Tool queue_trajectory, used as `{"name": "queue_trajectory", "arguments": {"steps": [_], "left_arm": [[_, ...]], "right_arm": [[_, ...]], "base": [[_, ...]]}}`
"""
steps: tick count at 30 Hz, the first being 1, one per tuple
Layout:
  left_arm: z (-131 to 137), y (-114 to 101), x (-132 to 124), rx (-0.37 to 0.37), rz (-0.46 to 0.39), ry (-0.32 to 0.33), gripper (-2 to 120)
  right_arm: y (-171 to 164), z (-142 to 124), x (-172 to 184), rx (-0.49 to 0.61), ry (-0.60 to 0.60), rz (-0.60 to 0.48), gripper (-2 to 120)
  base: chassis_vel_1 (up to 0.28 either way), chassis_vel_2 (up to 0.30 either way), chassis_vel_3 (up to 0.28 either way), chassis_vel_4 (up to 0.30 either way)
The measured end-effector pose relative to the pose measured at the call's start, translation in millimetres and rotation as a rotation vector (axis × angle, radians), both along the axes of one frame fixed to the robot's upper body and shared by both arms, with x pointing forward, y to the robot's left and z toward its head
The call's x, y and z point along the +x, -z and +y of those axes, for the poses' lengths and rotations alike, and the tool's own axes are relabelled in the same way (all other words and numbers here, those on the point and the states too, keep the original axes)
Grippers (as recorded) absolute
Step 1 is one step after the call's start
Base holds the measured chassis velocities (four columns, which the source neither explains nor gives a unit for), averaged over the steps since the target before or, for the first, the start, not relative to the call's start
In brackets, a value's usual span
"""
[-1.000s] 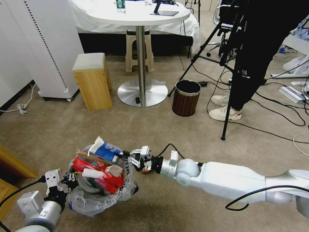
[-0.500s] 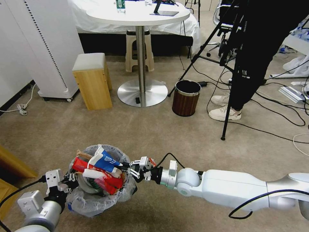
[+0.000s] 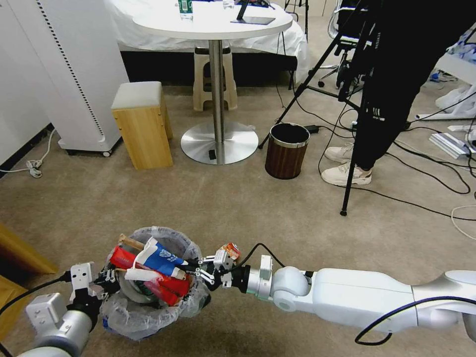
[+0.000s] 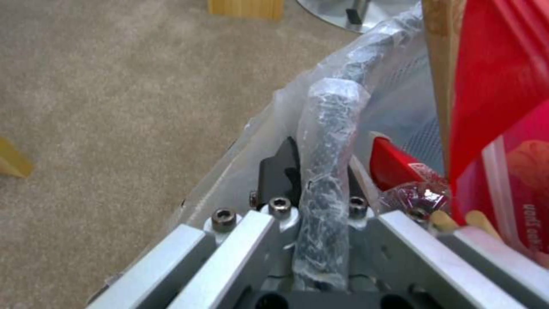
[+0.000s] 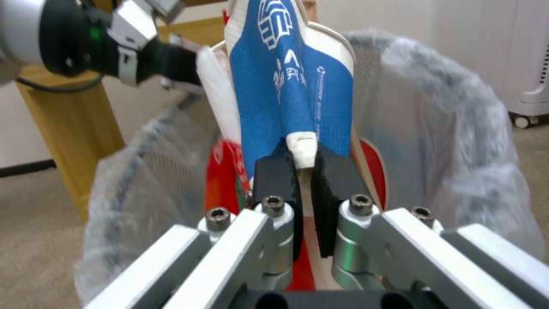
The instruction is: Pick up the trash bin and place the garbage on the floor into it.
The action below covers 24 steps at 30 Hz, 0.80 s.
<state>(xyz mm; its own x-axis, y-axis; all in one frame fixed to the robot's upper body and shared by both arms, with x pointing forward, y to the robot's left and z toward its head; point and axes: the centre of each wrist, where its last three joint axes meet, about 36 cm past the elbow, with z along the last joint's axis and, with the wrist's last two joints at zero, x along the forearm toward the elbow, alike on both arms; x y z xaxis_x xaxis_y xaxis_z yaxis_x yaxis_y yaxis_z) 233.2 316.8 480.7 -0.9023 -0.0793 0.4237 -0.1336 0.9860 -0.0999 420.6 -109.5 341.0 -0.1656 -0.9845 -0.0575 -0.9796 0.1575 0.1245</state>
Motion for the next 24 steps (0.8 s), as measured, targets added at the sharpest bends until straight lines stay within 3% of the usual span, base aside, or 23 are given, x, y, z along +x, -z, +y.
{"name": "queue_trajectory", "arguments": {"steps": [10,24], "left_arm": [[1,1,1,0.0,0.0,-0.005,1],[5,9,4,-0.002,0.016,-0.016,1]], "right_arm": [[8,-8,-6,-0.023,0.013,0.022,9],[-7,-9,-4,0.029,0.051,0.005,61]], "base": [[0.0,0.0,0.0,0.0],[0.0,0.0,0.0,0.0]]}}
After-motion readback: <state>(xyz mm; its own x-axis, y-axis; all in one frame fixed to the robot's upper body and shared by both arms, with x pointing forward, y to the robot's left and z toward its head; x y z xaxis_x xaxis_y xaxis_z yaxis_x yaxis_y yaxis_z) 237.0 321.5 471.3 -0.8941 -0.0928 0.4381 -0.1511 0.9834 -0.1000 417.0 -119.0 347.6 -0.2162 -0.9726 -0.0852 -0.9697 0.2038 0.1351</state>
